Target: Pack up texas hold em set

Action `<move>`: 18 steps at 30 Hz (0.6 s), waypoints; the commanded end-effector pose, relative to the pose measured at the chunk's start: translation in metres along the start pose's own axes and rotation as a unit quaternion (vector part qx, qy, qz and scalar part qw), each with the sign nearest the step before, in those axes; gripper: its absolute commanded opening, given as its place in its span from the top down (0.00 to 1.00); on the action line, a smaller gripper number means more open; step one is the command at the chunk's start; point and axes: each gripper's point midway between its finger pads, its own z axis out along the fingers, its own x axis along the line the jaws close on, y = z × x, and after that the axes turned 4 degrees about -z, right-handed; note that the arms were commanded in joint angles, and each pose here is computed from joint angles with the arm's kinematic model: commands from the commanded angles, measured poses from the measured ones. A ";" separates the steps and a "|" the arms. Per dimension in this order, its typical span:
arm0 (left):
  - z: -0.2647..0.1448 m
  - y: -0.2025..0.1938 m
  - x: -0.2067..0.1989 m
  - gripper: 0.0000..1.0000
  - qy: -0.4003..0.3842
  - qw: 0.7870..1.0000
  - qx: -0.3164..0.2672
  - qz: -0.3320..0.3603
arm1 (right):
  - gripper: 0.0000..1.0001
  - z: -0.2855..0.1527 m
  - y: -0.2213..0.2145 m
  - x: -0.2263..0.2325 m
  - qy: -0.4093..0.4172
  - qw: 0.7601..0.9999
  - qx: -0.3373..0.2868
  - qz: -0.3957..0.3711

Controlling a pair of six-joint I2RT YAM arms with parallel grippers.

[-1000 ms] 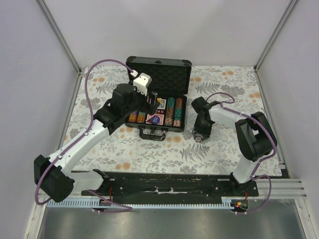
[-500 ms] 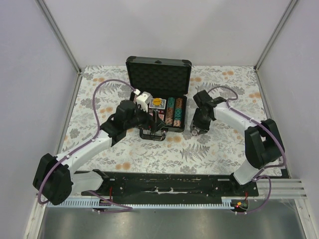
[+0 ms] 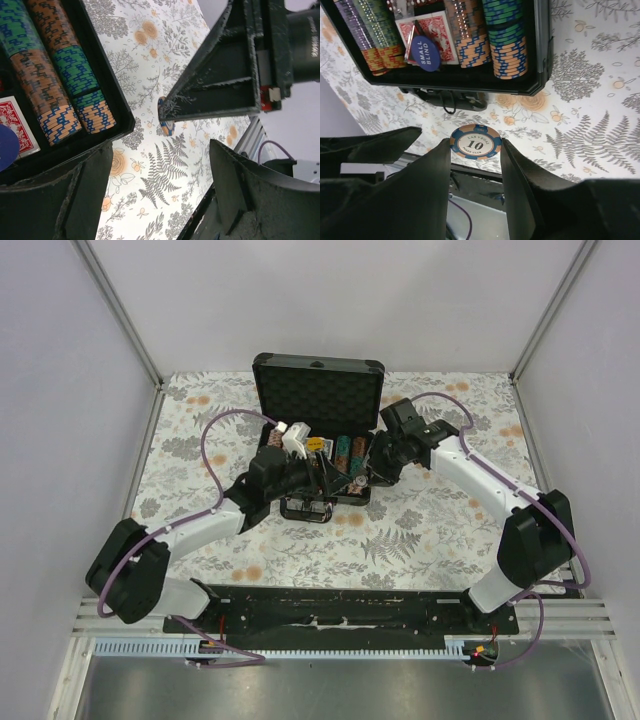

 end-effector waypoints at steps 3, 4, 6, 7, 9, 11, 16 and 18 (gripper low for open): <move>0.012 0.031 -0.017 0.23 -0.018 0.997 -0.063 -0.041 | 0.63 -0.022 0.006 0.040 0.076 0.996 -0.009 0.038; 0.013 0.031 -0.016 0.26 -0.016 0.997 -0.063 -0.043 | 0.63 -0.022 0.007 0.041 0.081 0.996 -0.010 0.043; 0.014 0.031 -0.017 0.30 -0.018 0.997 -0.064 -0.046 | 0.63 -0.021 0.005 0.042 0.083 0.995 -0.005 0.049; 0.015 0.032 -0.018 0.32 -0.020 0.997 -0.065 -0.046 | 0.63 -0.020 0.004 0.044 0.086 0.995 -0.002 0.053; 0.017 0.031 -0.018 0.34 -0.020 0.997 -0.063 -0.046 | 0.63 -0.019 0.003 0.045 0.091 0.994 0.001 0.063; 0.018 0.029 -0.018 0.34 -0.019 0.997 -0.062 -0.047 | 0.63 -0.019 0.004 0.047 0.095 0.993 0.002 0.072; 0.019 0.028 -0.016 0.36 -0.012 0.997 -0.065 -0.045 | 0.63 -0.018 0.003 0.053 0.108 0.991 0.010 0.083; 0.021 0.028 -0.012 0.42 -0.003 0.997 -0.065 -0.048 | 0.63 -0.018 0.003 0.055 0.112 0.990 0.012 0.083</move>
